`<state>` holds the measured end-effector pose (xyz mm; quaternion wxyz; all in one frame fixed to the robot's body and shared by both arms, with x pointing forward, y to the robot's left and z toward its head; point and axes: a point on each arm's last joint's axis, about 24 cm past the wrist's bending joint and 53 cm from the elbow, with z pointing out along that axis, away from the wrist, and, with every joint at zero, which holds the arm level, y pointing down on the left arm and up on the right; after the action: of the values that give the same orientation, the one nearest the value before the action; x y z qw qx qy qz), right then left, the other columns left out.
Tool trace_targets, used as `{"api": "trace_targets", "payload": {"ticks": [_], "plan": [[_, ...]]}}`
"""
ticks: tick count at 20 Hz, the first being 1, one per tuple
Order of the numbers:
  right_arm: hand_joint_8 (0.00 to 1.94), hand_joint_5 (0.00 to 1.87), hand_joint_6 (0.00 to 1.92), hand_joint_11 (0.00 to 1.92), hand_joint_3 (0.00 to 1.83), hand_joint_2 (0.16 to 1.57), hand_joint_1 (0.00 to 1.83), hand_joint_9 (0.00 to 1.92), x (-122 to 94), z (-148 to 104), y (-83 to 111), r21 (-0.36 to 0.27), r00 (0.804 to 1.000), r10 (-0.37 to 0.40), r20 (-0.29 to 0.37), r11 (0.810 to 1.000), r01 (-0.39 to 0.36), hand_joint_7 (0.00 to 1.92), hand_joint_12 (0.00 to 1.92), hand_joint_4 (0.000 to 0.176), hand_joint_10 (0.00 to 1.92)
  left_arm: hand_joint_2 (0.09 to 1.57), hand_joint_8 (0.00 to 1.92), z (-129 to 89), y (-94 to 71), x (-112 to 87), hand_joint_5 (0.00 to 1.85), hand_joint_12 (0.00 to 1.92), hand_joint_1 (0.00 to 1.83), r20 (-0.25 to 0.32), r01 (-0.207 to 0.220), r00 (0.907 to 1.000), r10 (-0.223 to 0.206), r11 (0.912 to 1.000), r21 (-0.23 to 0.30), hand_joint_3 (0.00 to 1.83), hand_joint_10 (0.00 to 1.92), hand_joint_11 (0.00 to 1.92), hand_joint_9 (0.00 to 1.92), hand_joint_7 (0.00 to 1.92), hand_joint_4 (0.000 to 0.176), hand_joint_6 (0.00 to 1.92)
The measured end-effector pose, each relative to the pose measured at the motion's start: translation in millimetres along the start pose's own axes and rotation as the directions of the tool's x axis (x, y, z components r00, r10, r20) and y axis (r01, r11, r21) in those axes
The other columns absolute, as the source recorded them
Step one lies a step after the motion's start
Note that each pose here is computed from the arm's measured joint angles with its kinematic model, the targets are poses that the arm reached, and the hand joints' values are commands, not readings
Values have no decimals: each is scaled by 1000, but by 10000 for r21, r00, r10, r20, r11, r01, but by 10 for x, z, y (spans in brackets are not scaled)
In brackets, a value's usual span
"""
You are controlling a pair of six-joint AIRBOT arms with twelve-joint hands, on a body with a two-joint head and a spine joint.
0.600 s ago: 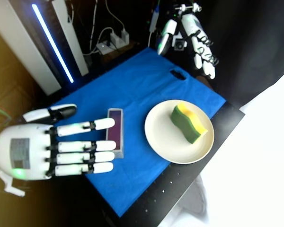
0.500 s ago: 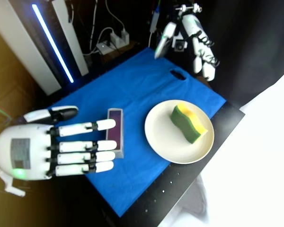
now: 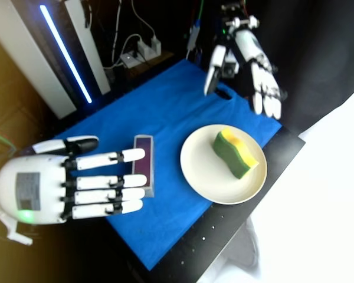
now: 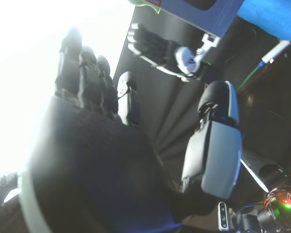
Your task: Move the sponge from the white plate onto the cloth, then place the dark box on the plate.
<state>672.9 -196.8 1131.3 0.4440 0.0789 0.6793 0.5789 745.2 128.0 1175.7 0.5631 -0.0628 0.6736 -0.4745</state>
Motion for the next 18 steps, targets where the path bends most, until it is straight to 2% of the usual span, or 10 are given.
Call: {"api": "trace_targets", "payload": {"ticks": [2,3,8,10,11,13,14,16,17,18], "plan": [[1,213,1,0,0,896,815,82,31,15,-12,-30,10000,26,-51,10000,-26,125,279,170,1,992,4,138,-33,-11,241,499,777,149,122,9998,-123,9999,64,0,10,0,180,179,97,4],[1,213,0,0,0,896,815,82,45,17,-37,37,9999,-57,-143,10000,58,125,275,170,1,992,3,373,320,50,242,503,778,155,434,9990,-420,9932,-1077,0,7,0,182,180,97,3],[1,213,0,0,0,897,815,82,33,15,-40,45,9999,-80,-130,10000,80,126,274,170,1,991,2,430,487,258,242,504,778,-242,558,9979,-609,9835,-1720,0,6,0,182,180,97,2],[0,222,0,0,0,903,797,118,38,15,-43,55,9998,-90,-150,9999,91,144,436,175,2,1010,4,421,539,308,297,662,758,-344,546,9975,-621,9808,-1869,1,16,0,306,274,135,3],[5,247,5,0,4,924,793,129,39,15,-42,51,9998,-92,-154,9999,92,170,424,141,3,995,1,403,566,334,390,1065,872,-398,517,9974,-604,9801,-1918,0,84,290,632,340,62,1],[0,266,1,30,1,939,803,164,37,15,-45,64,9998,-95,-152,9999,96,187,395,112,1,995,1,379,606,363,422,1219,907,-466,489,9971,-594,9784,-2008,0,90,314,844,379,59,0],[2,272,2,35,1,944,789,175,38,15,-46,68,9998,-95,-153,9999,96,193,387,106,2,993,0,368,615,365,424,1196,914,-480,484,9971,-593,9780,-2030,0,76,216,951,391,74,0],[0,263,0,24,8,963,790,160,38,17,-54,87,9999,-88,-147,9999,89,181,383,123,0,990,0,357,638,385,415,1220,934,-537,467,9968,-592,9766,-2099,0,58,129,986,407,85,0],[0,262,0,19,9,971,824,153,45,20,-63,110,9998,-83,-156,9999,85,177,385,126,0,985,3,357,640,388,424,915,936,-552,452,9968,-581,9765,-2107,0,11,25,678,397,83,4],[7,274,5,37,5,965,825,173,53,23,-67,115,9998,-73,-168,9999,75,195,397,135,8,1003,0,357,641,388,421,1069,963,-556,453,9968,-582,9764,-2110,0,73,81,859,390,74,0]]}}
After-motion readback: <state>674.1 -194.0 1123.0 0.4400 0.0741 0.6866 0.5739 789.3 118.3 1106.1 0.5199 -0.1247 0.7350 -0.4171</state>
